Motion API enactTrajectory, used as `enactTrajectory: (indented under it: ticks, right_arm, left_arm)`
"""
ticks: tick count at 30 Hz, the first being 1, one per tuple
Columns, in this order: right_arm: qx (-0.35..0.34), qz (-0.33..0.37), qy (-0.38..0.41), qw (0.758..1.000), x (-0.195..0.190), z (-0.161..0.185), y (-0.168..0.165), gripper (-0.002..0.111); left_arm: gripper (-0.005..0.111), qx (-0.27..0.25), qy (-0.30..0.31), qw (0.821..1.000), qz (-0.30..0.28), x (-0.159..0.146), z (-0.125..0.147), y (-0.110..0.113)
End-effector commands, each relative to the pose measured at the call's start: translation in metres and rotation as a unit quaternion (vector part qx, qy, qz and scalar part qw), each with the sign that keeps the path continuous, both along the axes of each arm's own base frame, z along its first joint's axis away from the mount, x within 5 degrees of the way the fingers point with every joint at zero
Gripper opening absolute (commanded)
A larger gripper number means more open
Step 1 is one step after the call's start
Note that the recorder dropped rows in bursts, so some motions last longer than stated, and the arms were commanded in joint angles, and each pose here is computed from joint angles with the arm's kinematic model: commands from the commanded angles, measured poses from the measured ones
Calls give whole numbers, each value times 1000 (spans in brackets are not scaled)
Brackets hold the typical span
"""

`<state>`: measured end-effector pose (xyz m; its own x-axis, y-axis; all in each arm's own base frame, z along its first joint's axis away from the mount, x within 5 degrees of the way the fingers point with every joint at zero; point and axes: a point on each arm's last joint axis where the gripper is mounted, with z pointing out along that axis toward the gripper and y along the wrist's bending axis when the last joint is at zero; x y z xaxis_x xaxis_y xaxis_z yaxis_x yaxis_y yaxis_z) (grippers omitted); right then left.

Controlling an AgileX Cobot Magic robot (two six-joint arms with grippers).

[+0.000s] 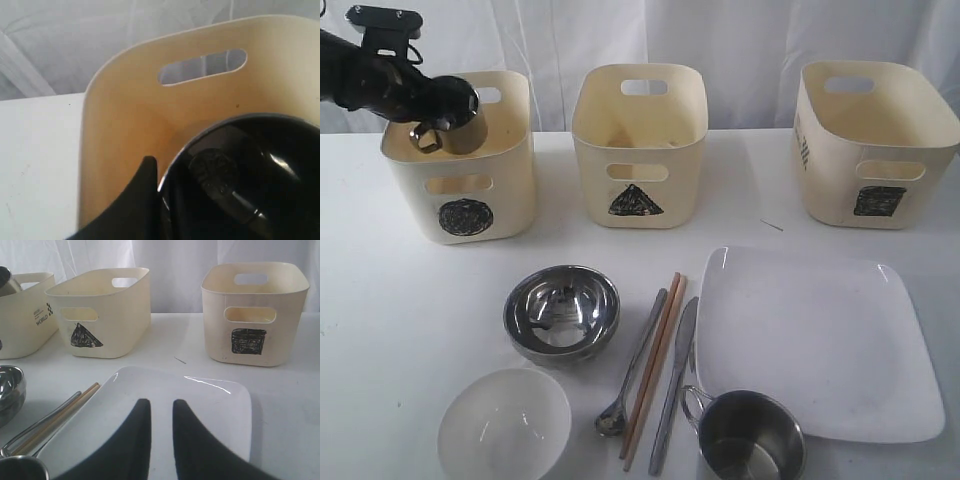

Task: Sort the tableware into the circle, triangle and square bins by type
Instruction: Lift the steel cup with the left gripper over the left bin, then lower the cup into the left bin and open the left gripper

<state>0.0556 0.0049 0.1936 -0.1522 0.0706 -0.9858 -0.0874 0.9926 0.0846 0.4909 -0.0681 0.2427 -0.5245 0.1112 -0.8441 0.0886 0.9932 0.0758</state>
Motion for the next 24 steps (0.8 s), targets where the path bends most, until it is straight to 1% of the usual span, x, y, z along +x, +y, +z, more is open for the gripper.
enactTrajectory:
  ticks: [1,2,3,5,6,9,10,11,12,13,15,16,17,18,19,20,21,22,23,24]
  right_arm:
    - [-1,-2,-2,1000,0,-1,0,16]
    - [-1,-2,-2,1000,0,-1,0,16]
    - [-1,-2,-2,1000,0,-1,0,16]
    - [-1,-2,-2,1000,0,-1,0,16]
    - [-1,-2,-2,1000,0,-1,0,16]
    - [-1,-2,-2,1000,0,-1,0,16]
    - [-1,-2,-2,1000,0,-1,0,16]
    - [-1,-2,-2,1000,0,-1,0,16]
    - [-1,-2,-2,1000,0,-1,0,16]
    - [-1,-2,-2,1000,0,-1,0,16]
    - [-1,-2,-2,1000,0,-1,0,16]
    - [-1,-2,-2,1000,0,-1,0,16]
    - [-1,-2,-2,1000,0,-1,0,16]
    - [-1,-2,-2,1000,0,-1,0,16]
    - [-1,-2,-2,1000,0,-1,0,16]
    - [-1,-2,-2,1000,0,-1,0,16]
    - [-1,-2,-2,1000,0,-1,0,16]
    - [-1,-2,-2,1000,0,-1,0,16]
    - [-1,-2,-2,1000,0,-1,0,16]
    - [-1,-2,-2,1000,0,-1,0,16]
  left_arm:
    - [12,-12,-9,1000,-2,6,-8,-2]
    - [17,-12,-8,1000,-2,7,-10,-2]
    - [30,-12,-6,1000,-3,7,-13,-2]
    - [42,-12,-4,1000,-2,8,-14,-2]
    - [45,-12,-5,1000,-3,7,-13,-3]
    - [45,-9,-3,1000,-11,2,-5,-12]
    - [45,-4,-1,1000,-16,-2,3,-20]
    - [45,-3,0,1000,-17,-5,8,-22]
    - [45,-1,1,1000,-21,-13,21,-30]
    - [45,0,7,1000,-19,-18,27,-32]
    - [45,-14,53,998,-8,-41,50,-43]
    - [45,-17,70,997,-8,-48,55,-44]
    - [45,-4,100,995,-28,-63,65,-48]
    - [45,3,113,993,-37,-71,71,-48]
    - [45,11,126,991,-51,-89,82,-47]
    - [45,14,130,990,-52,-99,88,-44]
    - [45,14,140,989,-54,-117,95,-40]
    - [45,14,142,988,-56,-127,99,-39]
    - [45,17,144,987,-66,-147,105,-39]
    - [45,16,147,986,-72,-159,106,-39]
